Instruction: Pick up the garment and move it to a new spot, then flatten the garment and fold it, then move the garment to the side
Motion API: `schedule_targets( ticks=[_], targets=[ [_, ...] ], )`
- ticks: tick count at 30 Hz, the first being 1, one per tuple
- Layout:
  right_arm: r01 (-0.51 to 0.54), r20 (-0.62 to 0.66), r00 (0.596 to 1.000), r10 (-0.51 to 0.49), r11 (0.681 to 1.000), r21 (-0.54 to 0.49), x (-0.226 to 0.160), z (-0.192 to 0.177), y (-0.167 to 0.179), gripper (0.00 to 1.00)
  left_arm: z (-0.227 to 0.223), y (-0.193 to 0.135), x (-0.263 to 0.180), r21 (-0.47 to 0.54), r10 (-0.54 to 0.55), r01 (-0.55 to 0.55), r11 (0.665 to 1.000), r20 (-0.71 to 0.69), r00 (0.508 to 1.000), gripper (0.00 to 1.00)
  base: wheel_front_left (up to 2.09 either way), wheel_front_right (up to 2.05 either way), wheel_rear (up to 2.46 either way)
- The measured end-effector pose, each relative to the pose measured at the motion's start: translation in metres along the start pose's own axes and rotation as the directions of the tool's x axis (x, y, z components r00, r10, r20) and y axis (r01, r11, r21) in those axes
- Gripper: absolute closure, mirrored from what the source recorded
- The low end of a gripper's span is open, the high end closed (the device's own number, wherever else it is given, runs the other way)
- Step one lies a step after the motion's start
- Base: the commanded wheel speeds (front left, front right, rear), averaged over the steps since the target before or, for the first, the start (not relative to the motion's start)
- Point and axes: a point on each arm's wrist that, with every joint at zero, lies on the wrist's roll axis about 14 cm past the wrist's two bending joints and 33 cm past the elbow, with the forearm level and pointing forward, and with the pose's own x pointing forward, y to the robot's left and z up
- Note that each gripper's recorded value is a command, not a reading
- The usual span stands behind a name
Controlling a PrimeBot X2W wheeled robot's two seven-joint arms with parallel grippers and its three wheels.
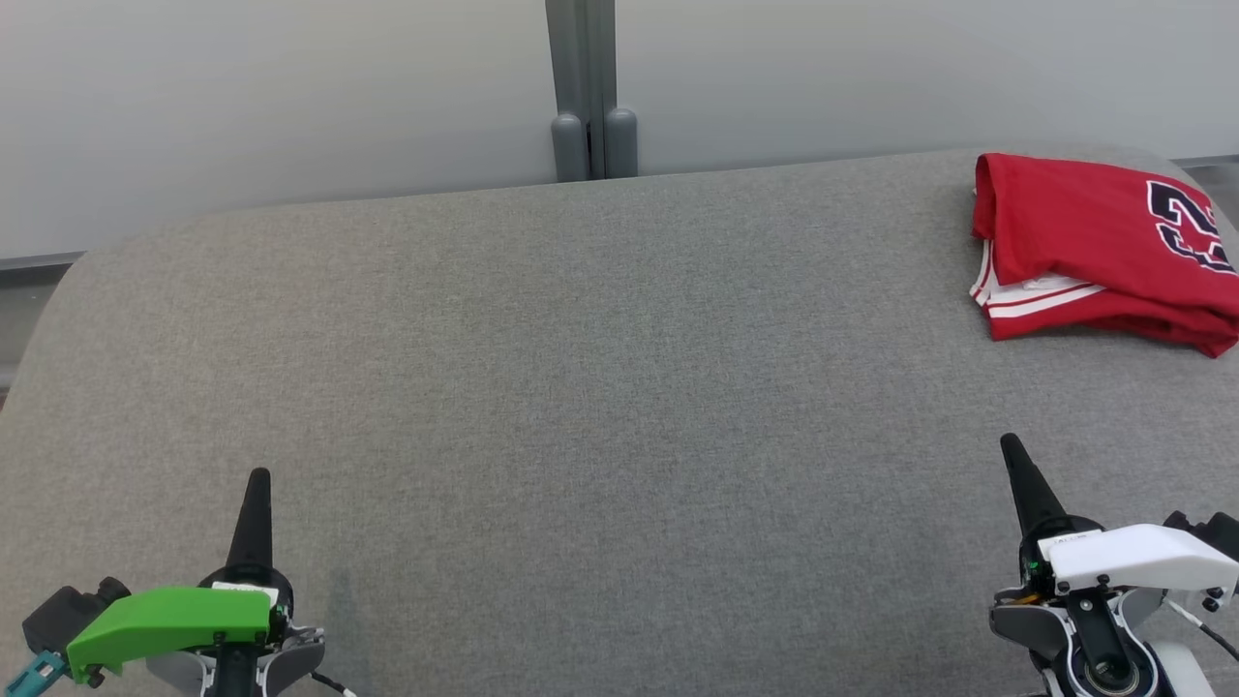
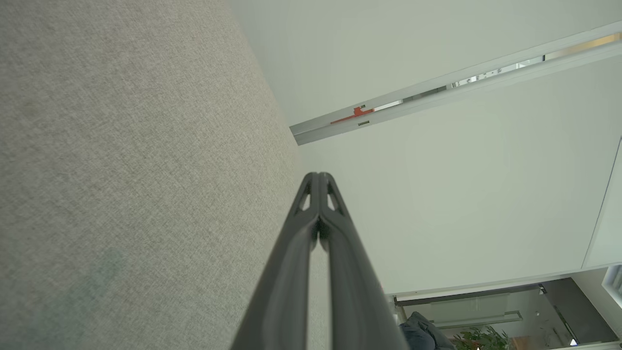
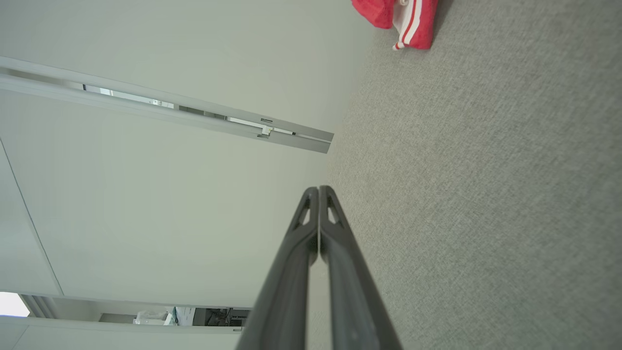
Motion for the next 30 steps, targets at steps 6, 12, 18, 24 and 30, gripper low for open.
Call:
schedule_targets(
  ticks=[6, 12, 18, 24, 30],
  targets=[
    [-0.002, -0.001, 1.0, 0.002, 0.999, 0.049, 0.001, 0.001, 0.001, 1.0, -0.001, -0.003, 0.002, -0.05, -0.011, 0.011, 0.999, -0.007, 1.0, 1.0, 0.0, 0.0, 0.0],
    [-0.007, 0.0, 1.0, 0.007, 0.995, 0.097, 0.001, 0.002, 0.002, 1.0, -0.001, -0.005, 0.002, -0.095, -0.018, 0.017, 0.995, -0.009, 1.0, 1.0, 0.0, 0.0, 0.0],
    [-0.014, 0.002, 1.0, 0.013, 0.99, 0.144, 0.003, 0.004, 0.004, 1.0, -0.001, -0.008, 0.004, -0.139, -0.029, 0.027, 0.99, -0.013, 0.999, 1.0, 0.0, 0.0, 0.0],
    [-0.016, 0.002, 1.0, 0.016, 0.982, 0.188, 0.003, 0.005, 0.004, 1.0, -0.001, -0.012, 0.005, -0.186, -0.041, 0.038, 0.982, -0.016, 0.999, 1.0, 0.0, 0.0, 0.0],
    [-0.023, 0.002, 1.0, 0.023, 0.973, 0.228, 0.003, 0.006, 0.006, 1.0, -0.001, -0.014, 0.005, -0.224, -0.05, 0.044, 0.973, -0.018, 0.999, 1.0, 0.0, 0.0, 0.0]
  ],
)
